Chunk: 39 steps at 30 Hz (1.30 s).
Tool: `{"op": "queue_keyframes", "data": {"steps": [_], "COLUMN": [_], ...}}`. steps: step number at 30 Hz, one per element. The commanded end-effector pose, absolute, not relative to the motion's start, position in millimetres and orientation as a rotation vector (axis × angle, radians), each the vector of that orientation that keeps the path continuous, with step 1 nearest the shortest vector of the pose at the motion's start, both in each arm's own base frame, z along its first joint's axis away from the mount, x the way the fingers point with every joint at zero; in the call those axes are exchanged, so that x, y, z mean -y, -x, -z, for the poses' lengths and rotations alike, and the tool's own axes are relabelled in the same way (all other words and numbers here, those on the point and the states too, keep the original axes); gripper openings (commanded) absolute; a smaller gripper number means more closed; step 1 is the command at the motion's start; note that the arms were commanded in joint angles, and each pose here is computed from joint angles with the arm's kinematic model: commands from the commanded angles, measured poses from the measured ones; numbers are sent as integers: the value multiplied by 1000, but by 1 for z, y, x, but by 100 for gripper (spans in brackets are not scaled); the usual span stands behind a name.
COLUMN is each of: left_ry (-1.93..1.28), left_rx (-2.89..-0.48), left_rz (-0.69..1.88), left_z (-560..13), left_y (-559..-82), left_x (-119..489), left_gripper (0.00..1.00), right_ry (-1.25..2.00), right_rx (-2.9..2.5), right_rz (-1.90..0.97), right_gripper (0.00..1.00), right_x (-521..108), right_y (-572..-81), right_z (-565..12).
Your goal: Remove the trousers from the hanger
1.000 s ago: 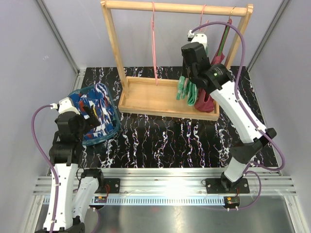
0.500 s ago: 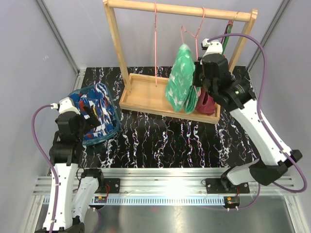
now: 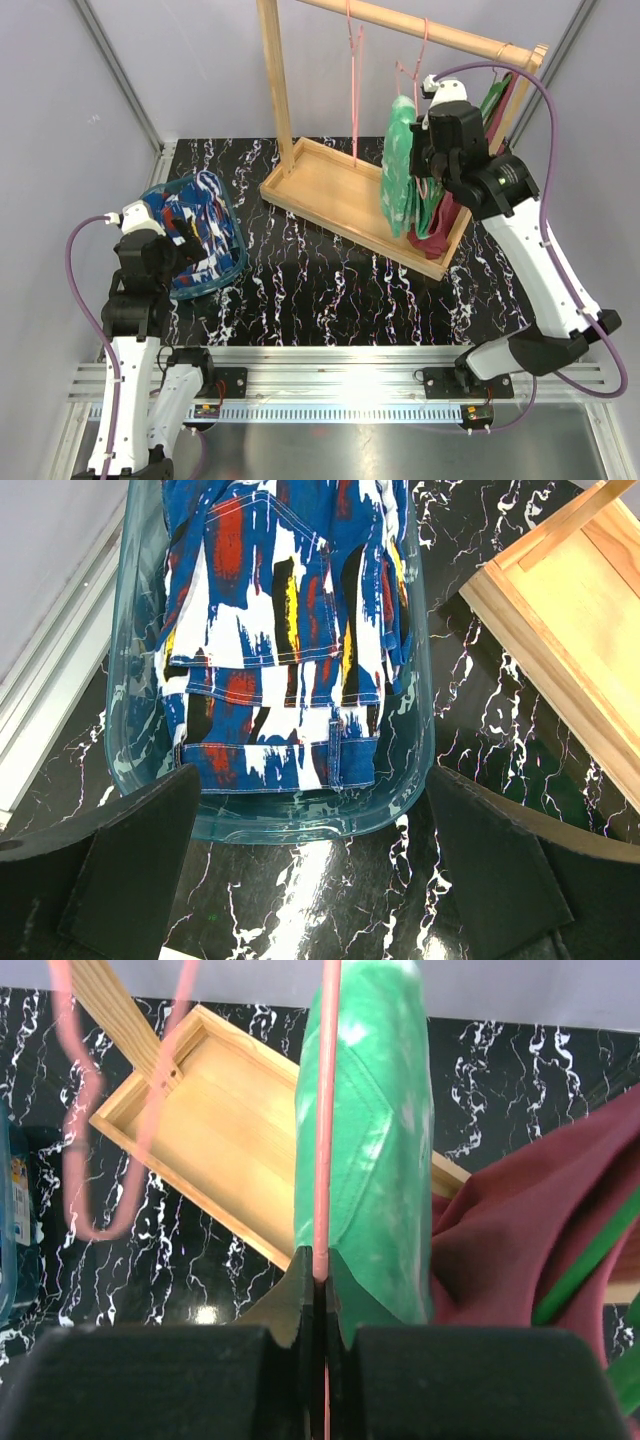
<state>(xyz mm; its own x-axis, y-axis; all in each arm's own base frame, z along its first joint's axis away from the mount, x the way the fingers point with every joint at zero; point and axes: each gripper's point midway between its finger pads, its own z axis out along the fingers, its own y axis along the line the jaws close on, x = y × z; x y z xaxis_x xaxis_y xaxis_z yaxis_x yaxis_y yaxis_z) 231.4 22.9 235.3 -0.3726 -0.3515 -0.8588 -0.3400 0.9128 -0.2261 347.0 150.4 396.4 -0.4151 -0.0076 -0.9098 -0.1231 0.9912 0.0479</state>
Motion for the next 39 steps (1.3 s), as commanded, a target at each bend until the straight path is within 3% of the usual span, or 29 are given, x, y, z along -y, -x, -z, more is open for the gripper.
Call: {"op": "queue_keyframes", "data": {"steps": [1,14,19,28,36,39], "left_ry": [494,300,109,-92,-336,-401], "left_rx": [-1973,-1908,-1861,-1724,-1503,-1421], "left_rz": [3,248,416,489,659,543], "left_z": [-238,-277,-312,-389,-459,-471], "left_y": [-235,-242,-243,-246,-204,-192], "left_x": [-24,18,62,132,220,253], "left_gripper": [99,99,99,99,99,99], "right_ry": [163,104,81,33,79,96], "right_rx": [-1931,-1673,-1597,-1433,-1379,-1391], "right_rz": [-192,-348,-424,-492,-628,-681], "right_gripper": [0,0,0,0,0,0], "right_x": [-167,-164,-162,-150,-153,-154], "right_y": [-355,-336,-321,-300,-265,-249], "right_z": [-425,-531,-554,-595,-611,-604]}}
